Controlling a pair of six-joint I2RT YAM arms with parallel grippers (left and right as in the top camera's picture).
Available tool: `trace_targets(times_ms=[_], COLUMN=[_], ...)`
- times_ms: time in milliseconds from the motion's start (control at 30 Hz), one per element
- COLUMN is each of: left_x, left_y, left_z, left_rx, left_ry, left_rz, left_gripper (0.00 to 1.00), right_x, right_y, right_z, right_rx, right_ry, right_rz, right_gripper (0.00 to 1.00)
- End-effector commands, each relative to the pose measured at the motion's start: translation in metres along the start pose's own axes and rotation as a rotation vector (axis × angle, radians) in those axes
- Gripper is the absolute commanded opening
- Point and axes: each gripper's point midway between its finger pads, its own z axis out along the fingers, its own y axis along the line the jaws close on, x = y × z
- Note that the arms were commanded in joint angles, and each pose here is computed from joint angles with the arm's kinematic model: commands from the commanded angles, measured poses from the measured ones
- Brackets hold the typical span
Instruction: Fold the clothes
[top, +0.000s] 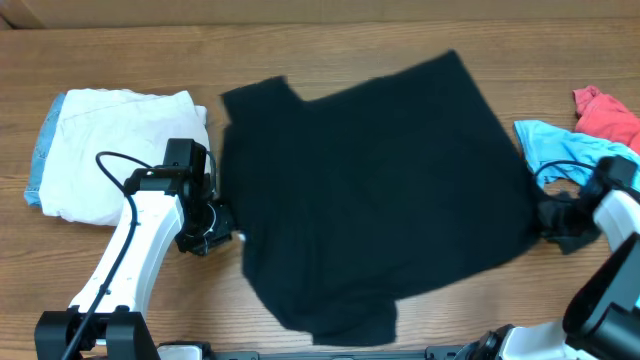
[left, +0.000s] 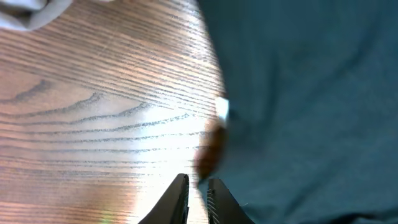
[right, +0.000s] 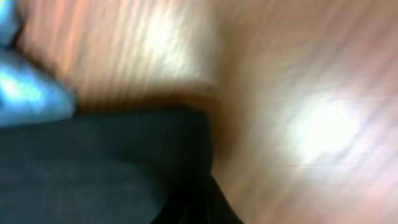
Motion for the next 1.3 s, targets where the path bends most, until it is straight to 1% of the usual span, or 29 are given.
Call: trace_targets(times_ms=[0, 67, 133, 200, 267, 333, 367, 400, 433, 467, 533, 567, 600, 633, 767, 833, 933, 1067, 1133, 1167, 1267], left_x=[-0.008, -0.008, -0.009, -0.013, -0.022, -0.034, -0.039, -0.042, -0.048, -0.052, -0.057, -0.058, -0.059, -0.059, -0.056, -0.054, -0.047, -0.040, -0.040, -0.040, -0.040], left_y=[-0.007, -0.009, -0.018, -0.034, -0.047, -0.059, -0.065, -0.071, -0.078, -0.086, -0.100, -0.106, -0.116, -0.121, -0.134, -0.137, -0.138, -0.140, -0.140, -0.140, -0.140], left_z=[-0.010, -0.013, -0.017, -0.027, -0.042, -0.058, -0.065, -0.071, -0.079, -0.087, -0.099, -0.105, -0.114, -0.117, -0.127, -0.127, -0.124, -0.122, -0.121, -0.121, -0.121], left_rx=[0.033, 0.041, 0.085, 0.155, 0.198, 0.222, 0.233, 0.243, 0.256, 0.269, 0.299, 0.307, 0.320, 0.326, 0.340, 0.343, 0.339, 0.335, 0.335, 0.336, 0.334], left_ry=[-0.040, -0.039, -0.035, -0.050, -0.092, -0.147, -0.173, -0.194, -0.226, -0.256, -0.296, -0.315, -0.341, -0.352, -0.371, -0.369, -0.344, -0.323, -0.322, -0.322, -0.323], left_rz=[0.038, 0.063, 0.106, 0.170, 0.224, 0.278, 0.300, 0.321, 0.350, 0.374, 0.421, 0.440, 0.468, 0.481, 0.521, 0.530, 0.534, 0.544, 0.541, 0.541, 0.541], left_gripper=[0.15, 0.17, 0.17, 0.19, 0.20, 0.20, 0.18, 0.15, 0.13, 0.10, 0.07, 0.06, 0.06, 0.07, 0.08, 0.08, 0.08, 0.09, 0.10, 0.10, 0.11], right_x=[-0.027, -0.030, -0.039, -0.049, -0.057, -0.052, -0.046, -0.034, -0.024, -0.011, 0.006, 0.019, 0.040, 0.053, 0.106, 0.126, 0.142, 0.152, 0.150, 0.146, 0.123], right_y=[-0.012, -0.011, -0.005, 0.007, 0.039, 0.089, 0.107, 0.132, 0.146, 0.161, 0.177, 0.189, 0.211, 0.226, 0.277, 0.293, 0.304, 0.304, 0.298, 0.295, 0.285], right_z=[-0.018, -0.023, -0.035, -0.052, -0.076, -0.101, -0.111, -0.124, -0.130, -0.133, -0.130, -0.125, -0.115, -0.109, -0.083, -0.064, -0.033, 0.007, 0.026, 0.032, 0.049], right_rx=[0.062, 0.062, 0.042, 0.000, -0.143, -0.376, -0.463, -0.583, -0.646, -0.685, -0.689, -0.688, -0.690, -0.702, -0.767, -0.773, -0.746, -0.691, -0.628, -0.597, -0.487], right_ry=[-0.120, -0.125, -0.147, -0.171, -0.169, -0.147, -0.135, -0.113, -0.094, -0.074, -0.058, -0.048, -0.038, -0.030, 0.000, 0.030, 0.071, 0.172, 0.203, 0.191, 0.092], right_rz=[0.076, 0.081, 0.084, 0.082, -0.004, -0.205, -0.272, -0.357, -0.397, -0.440, -0.497, -0.542, -0.620, -0.667, -0.812, -0.816, -0.780, -0.607, -0.484, -0.450, -0.330], right_gripper=[0.30, 0.34, 0.35, 0.35, 0.34, 0.34, 0.33, 0.29, 0.22, 0.14, 0.06, 0.04, 0.04, 0.04, 0.04, 0.04, 0.04, 0.04, 0.04, 0.04, 0.04])
